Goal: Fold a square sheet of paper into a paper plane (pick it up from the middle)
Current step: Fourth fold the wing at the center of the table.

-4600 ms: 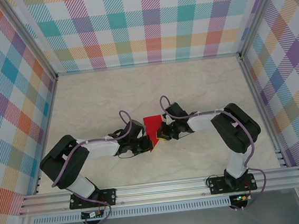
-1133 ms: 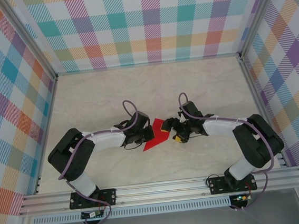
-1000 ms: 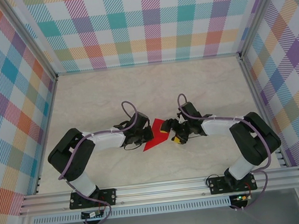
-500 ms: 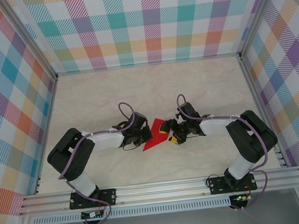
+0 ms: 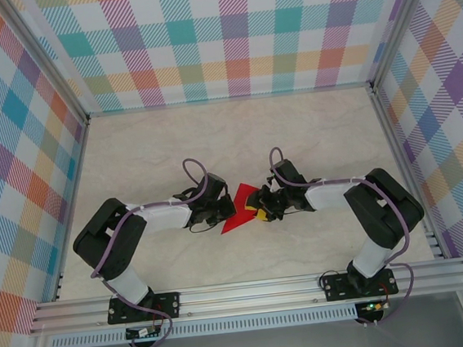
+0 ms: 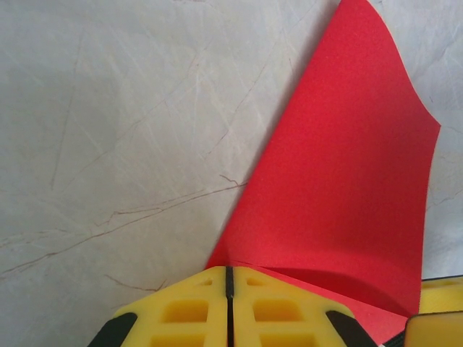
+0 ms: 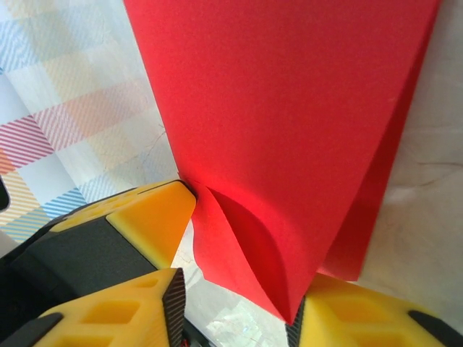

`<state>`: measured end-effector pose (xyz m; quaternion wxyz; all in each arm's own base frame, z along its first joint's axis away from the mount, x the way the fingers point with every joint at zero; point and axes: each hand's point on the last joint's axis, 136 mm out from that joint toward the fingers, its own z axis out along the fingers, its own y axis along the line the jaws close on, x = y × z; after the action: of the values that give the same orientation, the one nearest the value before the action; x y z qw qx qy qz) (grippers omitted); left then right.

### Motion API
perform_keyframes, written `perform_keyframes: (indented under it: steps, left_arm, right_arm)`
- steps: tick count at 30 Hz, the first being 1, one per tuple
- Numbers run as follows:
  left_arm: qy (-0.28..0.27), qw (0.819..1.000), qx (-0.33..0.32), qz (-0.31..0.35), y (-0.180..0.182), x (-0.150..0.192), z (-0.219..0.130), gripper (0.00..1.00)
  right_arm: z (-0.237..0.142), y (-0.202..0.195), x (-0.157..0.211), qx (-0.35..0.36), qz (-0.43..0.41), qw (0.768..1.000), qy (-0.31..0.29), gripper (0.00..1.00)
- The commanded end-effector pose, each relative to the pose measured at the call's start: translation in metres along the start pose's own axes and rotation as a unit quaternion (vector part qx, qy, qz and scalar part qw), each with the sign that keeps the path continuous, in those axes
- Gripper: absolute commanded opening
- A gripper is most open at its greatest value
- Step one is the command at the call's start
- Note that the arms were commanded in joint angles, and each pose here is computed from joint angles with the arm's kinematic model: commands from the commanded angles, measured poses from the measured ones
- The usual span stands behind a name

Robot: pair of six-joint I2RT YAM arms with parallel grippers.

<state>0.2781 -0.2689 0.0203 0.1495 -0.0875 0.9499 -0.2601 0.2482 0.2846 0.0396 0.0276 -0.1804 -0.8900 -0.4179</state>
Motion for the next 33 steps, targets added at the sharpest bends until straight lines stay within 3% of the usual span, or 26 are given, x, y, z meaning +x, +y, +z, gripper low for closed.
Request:
perform_keyframes:
  steps: [1,4,7,12,18,20,28,33]
  left_arm:
    - [0.006,1.000,-0.019,-0.012,0.016,0.005,0.000,0.08]
    - [0.005,1.000,-0.015,-0.007,0.014,0.003,-0.003,0.08]
    - [0.005,1.000,-0.007,0.004,0.008,0.002,-0.008,0.09]
    - [-0.016,0.999,0.002,0.041,-0.002,-0.007,-0.028,0.26]
    - [-0.056,0.993,0.023,0.103,-0.008,-0.011,-0.060,0.55]
    - [-0.061,0.989,0.038,0.131,-0.010,-0.008,-0.065,0.60]
    - [-0.091,0.963,0.084,0.240,-0.017,0.004,-0.063,0.63]
    - [-0.113,0.935,0.110,0.318,-0.030,0.013,-0.064,0.62]
  right_arm:
    - [0.001,0.007,-0.001,-0.006,-0.010,1.000,-0.003,0.34]
    - [0.001,0.005,-0.002,-0.002,-0.008,1.000,-0.007,0.28]
    - [-0.001,0.005,-0.003,0.000,-0.008,1.000,-0.014,0.15]
    - [-0.005,0.009,-0.003,0.026,-0.006,0.999,-0.022,0.02]
    - [-0.008,0.012,-0.002,0.052,0.006,0.998,-0.037,0.00]
    - [-0.009,0.012,-0.002,0.059,0.016,0.997,-0.040,0.00]
    - [-0.020,0.030,-0.004,0.067,0.035,0.996,-0.048,0.00]
    - [-0.021,0.039,-0.005,0.067,0.038,0.996,-0.042,0.00]
